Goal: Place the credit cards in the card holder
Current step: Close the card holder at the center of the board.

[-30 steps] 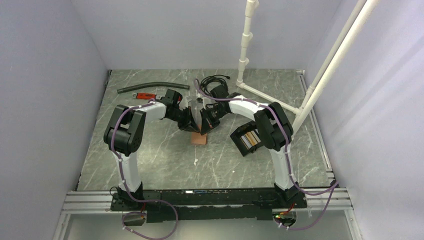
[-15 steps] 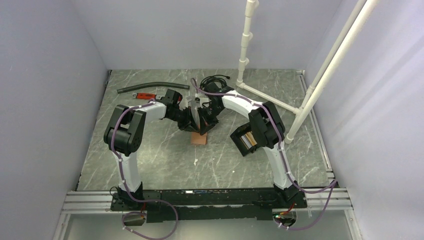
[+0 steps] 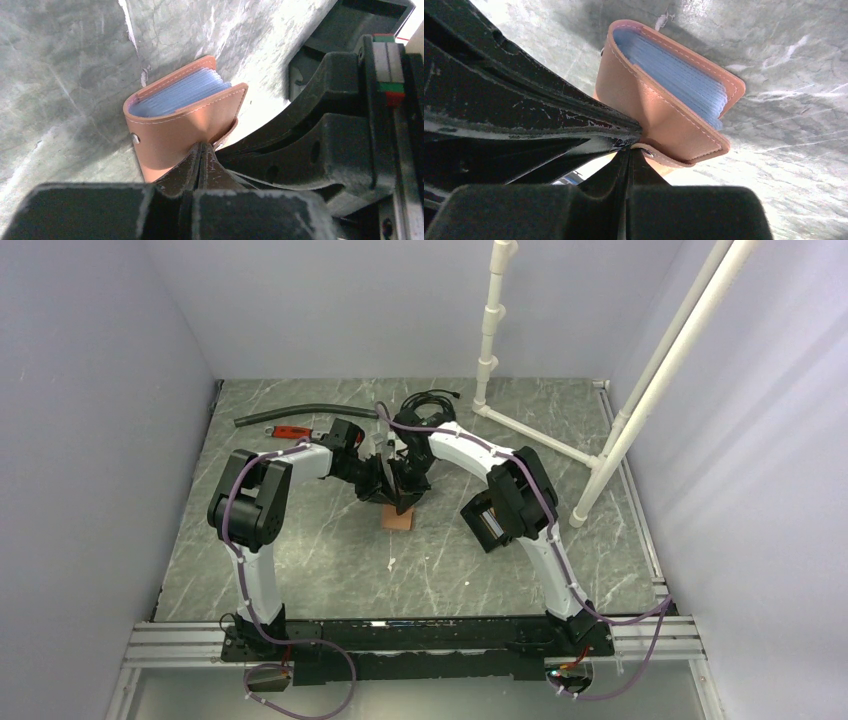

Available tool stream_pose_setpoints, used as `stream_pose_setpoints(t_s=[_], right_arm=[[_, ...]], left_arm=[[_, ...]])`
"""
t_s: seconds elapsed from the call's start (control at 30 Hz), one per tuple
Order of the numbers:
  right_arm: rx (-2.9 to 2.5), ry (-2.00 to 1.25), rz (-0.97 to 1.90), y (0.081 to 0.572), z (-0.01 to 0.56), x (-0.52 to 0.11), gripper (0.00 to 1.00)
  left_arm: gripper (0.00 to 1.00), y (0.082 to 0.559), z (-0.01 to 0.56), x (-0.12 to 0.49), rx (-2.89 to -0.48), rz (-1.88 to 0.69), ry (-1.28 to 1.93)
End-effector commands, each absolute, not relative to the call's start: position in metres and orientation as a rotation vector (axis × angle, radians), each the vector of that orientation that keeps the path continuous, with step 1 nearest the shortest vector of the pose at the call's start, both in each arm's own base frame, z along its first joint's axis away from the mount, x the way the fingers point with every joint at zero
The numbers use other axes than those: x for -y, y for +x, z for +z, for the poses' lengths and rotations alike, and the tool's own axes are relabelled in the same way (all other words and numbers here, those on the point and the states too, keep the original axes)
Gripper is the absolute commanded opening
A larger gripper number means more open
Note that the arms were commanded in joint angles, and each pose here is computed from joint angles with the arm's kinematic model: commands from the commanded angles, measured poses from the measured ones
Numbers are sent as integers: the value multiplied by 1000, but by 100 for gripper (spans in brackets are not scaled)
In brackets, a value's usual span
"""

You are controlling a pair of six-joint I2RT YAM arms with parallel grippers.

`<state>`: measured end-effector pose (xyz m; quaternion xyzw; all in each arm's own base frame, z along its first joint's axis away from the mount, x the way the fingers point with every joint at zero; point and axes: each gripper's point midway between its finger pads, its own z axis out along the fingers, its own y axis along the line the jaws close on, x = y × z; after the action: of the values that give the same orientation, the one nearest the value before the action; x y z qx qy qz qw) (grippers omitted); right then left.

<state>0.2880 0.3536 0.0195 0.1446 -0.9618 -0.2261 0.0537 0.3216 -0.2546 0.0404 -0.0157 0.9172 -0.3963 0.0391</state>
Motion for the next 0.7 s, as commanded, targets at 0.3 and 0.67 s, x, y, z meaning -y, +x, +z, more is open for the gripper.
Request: stream_pose_setpoints(t_s=[0.3,0.67], right_arm=[[3073,670,-774,294,31,-364,16],[3347,591,-868,299,98,-340,47]], left_arm=[[0,300,6,249,-2935,-1072,-55],[0,307,25,253,-2893,-1122,-63]])
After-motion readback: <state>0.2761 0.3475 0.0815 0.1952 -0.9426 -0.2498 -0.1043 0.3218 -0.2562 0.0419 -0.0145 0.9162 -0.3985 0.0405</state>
